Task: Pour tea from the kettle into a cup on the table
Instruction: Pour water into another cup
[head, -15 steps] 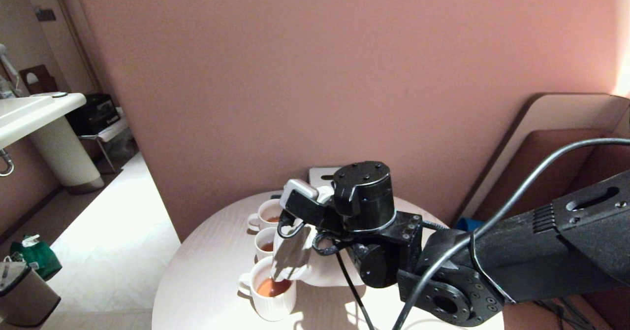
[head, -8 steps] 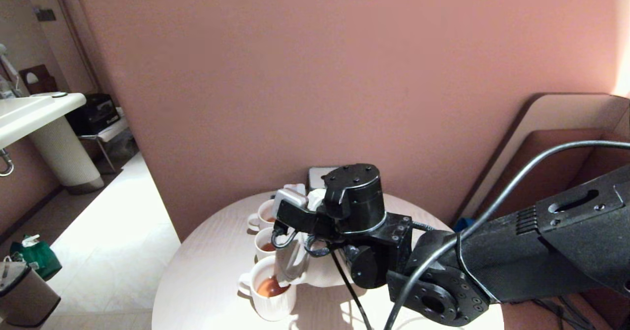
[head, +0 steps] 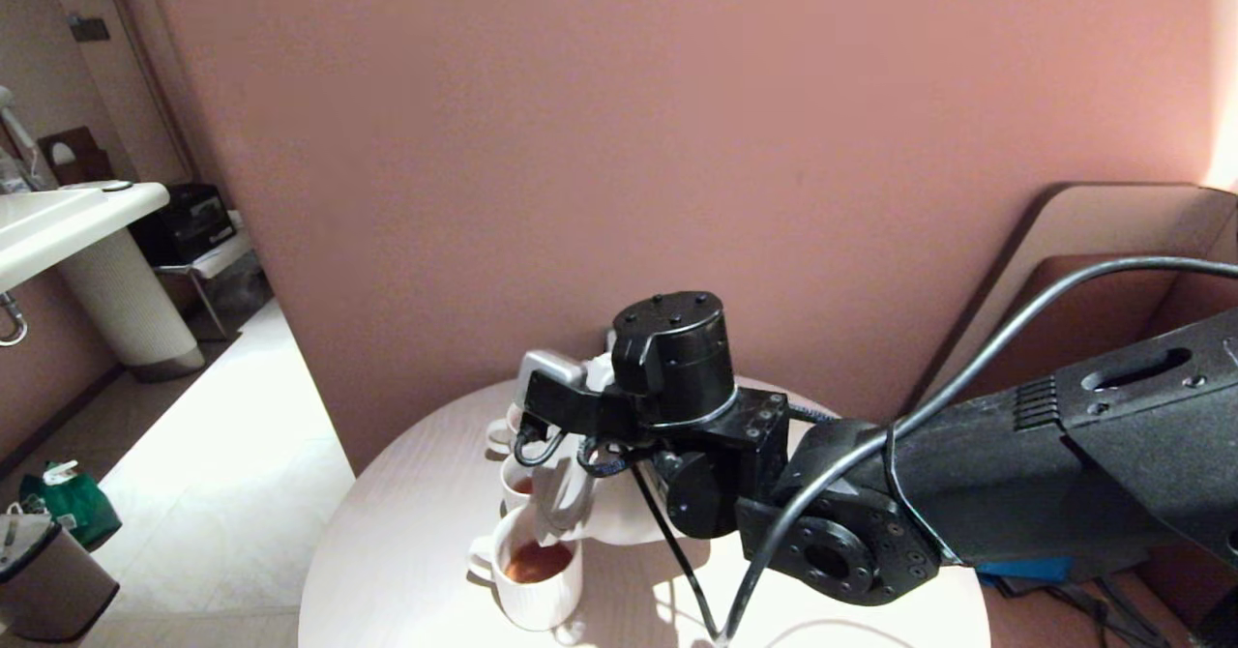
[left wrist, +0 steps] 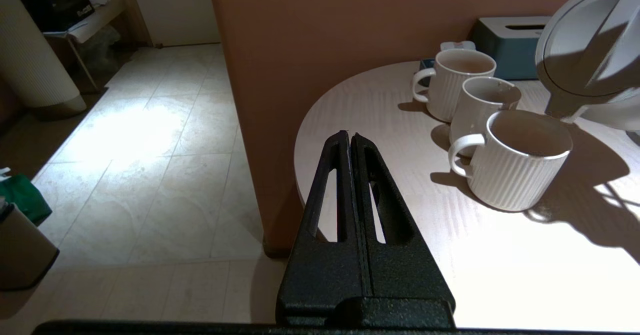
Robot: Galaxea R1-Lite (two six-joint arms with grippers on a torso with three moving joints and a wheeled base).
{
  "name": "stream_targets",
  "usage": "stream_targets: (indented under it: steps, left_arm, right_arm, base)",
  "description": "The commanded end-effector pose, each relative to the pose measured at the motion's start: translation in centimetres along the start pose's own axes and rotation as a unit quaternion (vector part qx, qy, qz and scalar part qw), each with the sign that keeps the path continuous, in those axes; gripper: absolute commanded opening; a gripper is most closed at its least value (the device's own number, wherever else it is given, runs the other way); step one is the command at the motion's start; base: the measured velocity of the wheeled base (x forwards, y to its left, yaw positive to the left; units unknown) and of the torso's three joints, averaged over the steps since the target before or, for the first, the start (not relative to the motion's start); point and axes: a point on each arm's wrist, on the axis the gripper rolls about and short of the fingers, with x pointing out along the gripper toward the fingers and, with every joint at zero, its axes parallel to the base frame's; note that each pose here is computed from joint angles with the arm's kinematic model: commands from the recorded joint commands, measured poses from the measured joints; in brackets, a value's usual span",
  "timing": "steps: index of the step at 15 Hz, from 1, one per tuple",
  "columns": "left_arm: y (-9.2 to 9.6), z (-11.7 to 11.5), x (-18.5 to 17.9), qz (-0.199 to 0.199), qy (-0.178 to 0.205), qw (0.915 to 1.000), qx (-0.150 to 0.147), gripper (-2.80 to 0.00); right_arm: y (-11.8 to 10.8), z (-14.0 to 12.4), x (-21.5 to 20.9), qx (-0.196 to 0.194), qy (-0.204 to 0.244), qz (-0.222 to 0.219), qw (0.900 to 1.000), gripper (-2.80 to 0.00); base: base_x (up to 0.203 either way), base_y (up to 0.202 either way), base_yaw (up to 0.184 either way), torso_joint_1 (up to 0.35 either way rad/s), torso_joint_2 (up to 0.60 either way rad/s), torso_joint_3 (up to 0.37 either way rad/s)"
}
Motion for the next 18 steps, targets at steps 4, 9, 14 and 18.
stream_targets:
  steps: [4, 9, 14, 18]
  left_arm:
    - [0.0, 0.0, 0.0, 0.0, 0.0, 1.0, 0.0, -2.8]
    - [0.0, 0.0, 0.0, 0.001, 0.0, 1.0, 0.0, -2.8]
    - [0.0, 0.0, 0.0, 0.0, 0.0, 1.0, 0.0, -2.8]
    - [0.0, 0.0, 0.0, 0.001, 0.0, 1.0, 0.0, -2.8]
  right_arm:
    - [-0.5, 0.4, 0.1, -0.03, 0.0, -0.004, 1.0, -2.8]
    - [-0.8, 0.8, 0.2, -0.065, -0.002, -0.008, 0.998, -2.8]
    - [-1.1, 1.3, 0.6, -0.079, -0.005, -0.016, 0.997, -2.8]
    - [-1.1, 1.7, 1.0, -0.091, -0.006, -0.02, 0.996, -2.8]
  base:
    - [0.0, 0.0, 0.0, 0.0, 0.0, 0.0]
    - [0.0, 0.0, 0.0, 0.0, 0.0, 0.0]
    - [0.0, 0.0, 0.0, 0.0, 0.0, 0.0]
    - [0.0, 0.0, 0.0, 0.0, 0.0, 0.0]
